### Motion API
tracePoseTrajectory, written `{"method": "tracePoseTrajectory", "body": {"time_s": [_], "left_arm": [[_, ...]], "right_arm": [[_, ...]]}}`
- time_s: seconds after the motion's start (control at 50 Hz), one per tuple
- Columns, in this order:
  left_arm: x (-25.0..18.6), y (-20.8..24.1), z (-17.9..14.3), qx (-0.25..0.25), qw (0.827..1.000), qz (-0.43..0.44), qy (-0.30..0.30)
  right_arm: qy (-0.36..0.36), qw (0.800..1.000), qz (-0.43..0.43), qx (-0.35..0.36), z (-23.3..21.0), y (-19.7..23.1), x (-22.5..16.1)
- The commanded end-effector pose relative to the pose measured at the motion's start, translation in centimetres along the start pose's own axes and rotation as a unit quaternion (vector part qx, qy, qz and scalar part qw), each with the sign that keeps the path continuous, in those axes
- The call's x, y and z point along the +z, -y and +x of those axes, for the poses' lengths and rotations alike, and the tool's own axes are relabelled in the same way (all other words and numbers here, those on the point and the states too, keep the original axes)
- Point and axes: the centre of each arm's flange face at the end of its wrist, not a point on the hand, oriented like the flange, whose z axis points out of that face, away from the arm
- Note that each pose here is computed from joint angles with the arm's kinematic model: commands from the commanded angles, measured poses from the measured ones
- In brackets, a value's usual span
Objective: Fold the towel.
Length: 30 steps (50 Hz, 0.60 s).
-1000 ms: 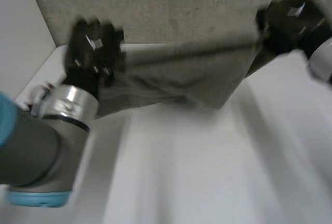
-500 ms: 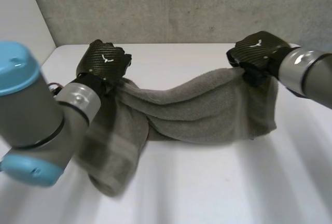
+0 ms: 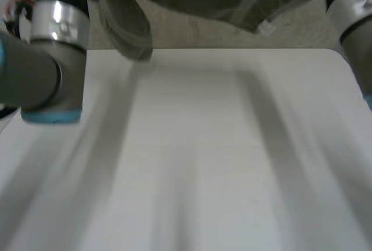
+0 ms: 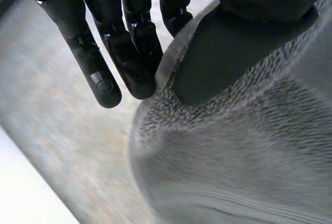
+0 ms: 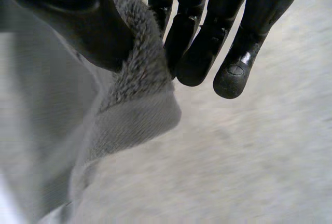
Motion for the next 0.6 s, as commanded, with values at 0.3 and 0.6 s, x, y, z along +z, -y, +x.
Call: {"method": "tracePoseTrajectory", "body": {"time_s": [0.3, 0.6], "left_arm": [[-19.1, -9.5, 11.6, 0.002, 0.930, -0.249, -0.269], [-19.1, -7.5, 10.9, -0.007, 0.923, -0.256, -0.287]], "right_arm": [[0.169, 0.944, -0.282, 0.031, -8.1, -15.2, -9.8], [0.095, 0.938, -0.334, 0.025, -3.7, -18.5, -11.0]]}}
